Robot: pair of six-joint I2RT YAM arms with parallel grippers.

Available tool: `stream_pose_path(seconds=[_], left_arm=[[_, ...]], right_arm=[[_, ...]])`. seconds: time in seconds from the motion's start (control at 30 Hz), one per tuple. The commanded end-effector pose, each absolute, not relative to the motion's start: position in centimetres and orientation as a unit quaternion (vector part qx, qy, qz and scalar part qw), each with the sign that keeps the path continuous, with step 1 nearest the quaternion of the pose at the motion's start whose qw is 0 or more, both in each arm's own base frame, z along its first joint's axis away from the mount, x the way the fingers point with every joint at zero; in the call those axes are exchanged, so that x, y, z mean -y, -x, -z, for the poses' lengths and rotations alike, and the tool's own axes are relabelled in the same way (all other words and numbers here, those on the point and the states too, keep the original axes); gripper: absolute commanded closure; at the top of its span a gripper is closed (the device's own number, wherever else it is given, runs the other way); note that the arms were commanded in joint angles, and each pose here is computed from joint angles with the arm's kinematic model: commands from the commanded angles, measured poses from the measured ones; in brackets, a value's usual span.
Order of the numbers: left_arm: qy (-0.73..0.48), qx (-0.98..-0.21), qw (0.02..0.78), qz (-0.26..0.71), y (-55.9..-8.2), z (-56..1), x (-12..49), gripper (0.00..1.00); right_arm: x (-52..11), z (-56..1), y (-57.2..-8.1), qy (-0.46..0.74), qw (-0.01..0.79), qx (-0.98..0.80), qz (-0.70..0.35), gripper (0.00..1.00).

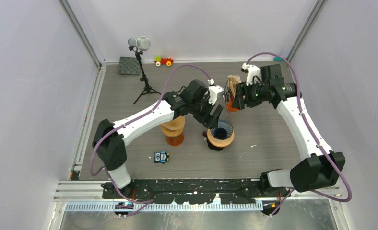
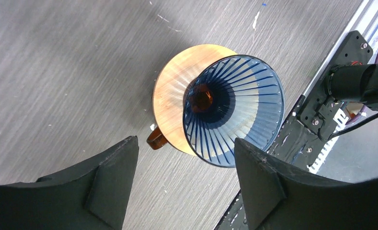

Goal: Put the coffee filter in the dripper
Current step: Place the coffee dripper in the dripper holder, then pick up the coffee filter from the coffee filter holder.

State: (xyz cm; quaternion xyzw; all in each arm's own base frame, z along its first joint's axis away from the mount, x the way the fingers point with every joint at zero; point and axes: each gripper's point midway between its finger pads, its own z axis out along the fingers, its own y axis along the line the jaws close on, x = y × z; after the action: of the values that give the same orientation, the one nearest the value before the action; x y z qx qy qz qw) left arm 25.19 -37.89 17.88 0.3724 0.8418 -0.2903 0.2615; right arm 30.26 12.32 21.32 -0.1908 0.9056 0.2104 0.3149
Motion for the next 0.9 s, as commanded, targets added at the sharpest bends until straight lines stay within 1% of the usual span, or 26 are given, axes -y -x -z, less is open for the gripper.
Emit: stream_pose_path(seconds=[0.0, 0.2, 0.37, 0.6, 0.87], left_arm=[[-0.375, -0.811, 0.331, 0.304, -26.0, -23.5, 37.1, 0.25], [-0.375, -0.795, 0.357, 0.315, -25.8, -26.0, 36.5, 0.24], [-0.381, -0.784, 0.371, 0.320, -25.5, -27.0, 36.0, 0.24], [-0.386, -0.776, 0.379, 0.323, -25.2, -27.4, 35.8, 0.24], [-0.388, -0.773, 0.384, 0.324, -25.0, -27.7, 35.4, 0.23]], right_arm=[[-10.3, -26.4, -33.7, 0.157, 0.407, -0.885, -0.161, 0.35], [-8.2, -27.6, -38.6, 0.120, 0.446, -0.882, -0.093, 0.44], [-8.6, -27.3, -41.7, 0.123, 0.447, -0.882, -0.090, 0.50], [-9.0, -24.9, -45.5, 0.129, 0.436, -0.887, -0.080, 0.51], [-10.1, -22.7, -46.7, 0.140, 0.421, -0.893, -0.076, 0.55]])
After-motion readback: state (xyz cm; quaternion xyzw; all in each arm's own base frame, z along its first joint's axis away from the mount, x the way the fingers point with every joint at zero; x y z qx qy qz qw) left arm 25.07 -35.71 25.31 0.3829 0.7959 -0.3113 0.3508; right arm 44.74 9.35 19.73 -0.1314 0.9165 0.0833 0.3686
